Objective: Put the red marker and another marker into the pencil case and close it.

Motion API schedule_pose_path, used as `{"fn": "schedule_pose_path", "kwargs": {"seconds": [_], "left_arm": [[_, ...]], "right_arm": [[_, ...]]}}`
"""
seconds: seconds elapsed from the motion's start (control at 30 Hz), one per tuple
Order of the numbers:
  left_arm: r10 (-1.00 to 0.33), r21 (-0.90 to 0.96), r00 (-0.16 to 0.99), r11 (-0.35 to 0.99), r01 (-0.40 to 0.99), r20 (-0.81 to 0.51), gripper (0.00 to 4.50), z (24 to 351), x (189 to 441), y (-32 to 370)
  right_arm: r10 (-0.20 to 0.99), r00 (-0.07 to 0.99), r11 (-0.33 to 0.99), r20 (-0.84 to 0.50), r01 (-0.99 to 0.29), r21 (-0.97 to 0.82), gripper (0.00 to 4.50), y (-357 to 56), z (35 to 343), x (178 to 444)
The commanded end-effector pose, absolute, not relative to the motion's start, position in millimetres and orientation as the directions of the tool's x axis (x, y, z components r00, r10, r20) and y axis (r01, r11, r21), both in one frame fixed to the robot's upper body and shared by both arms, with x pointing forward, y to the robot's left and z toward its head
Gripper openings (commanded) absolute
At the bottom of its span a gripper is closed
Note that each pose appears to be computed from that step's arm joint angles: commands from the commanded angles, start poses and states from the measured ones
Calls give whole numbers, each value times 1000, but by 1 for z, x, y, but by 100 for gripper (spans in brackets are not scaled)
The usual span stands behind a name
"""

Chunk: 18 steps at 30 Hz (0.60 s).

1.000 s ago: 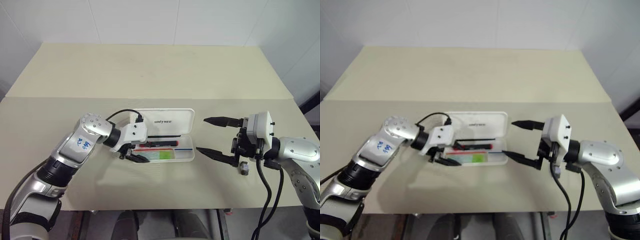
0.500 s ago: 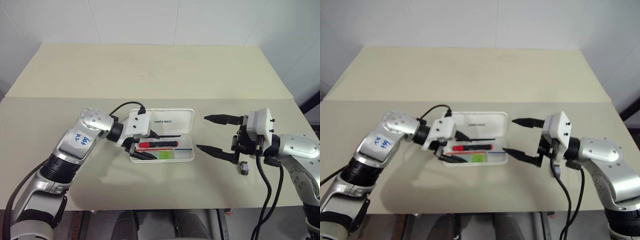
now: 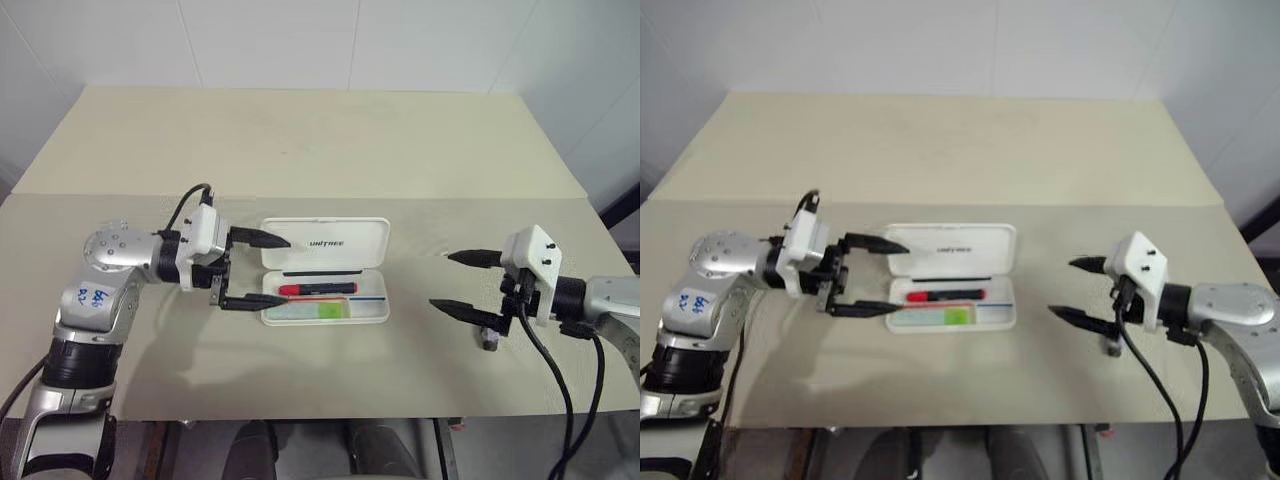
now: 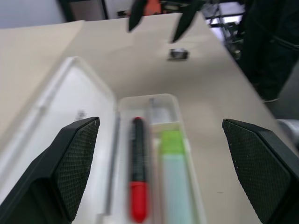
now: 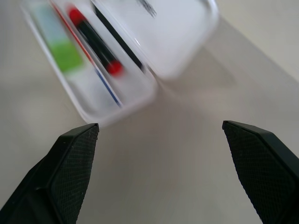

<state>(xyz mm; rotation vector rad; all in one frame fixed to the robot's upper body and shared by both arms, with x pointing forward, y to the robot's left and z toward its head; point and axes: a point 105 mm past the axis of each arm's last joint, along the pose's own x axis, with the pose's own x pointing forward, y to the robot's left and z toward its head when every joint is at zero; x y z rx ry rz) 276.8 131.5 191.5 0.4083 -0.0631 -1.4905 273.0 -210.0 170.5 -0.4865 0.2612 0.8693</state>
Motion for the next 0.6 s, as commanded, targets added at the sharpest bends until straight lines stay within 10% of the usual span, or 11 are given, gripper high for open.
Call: {"fn": "schedule_pose_path", "kwargs": {"seconds": [0.03,0.6], "left_arm": [[-981,360,114,51,931,-155,447,202,275,133],[-991,292,69,31,956,-118,447,171,282,115]], "right_arm": [[551,693,600,-465,-716,-357,450,-231,176,274],[203,703,883,-681,-432,-182,450,-271,150,226]]}}
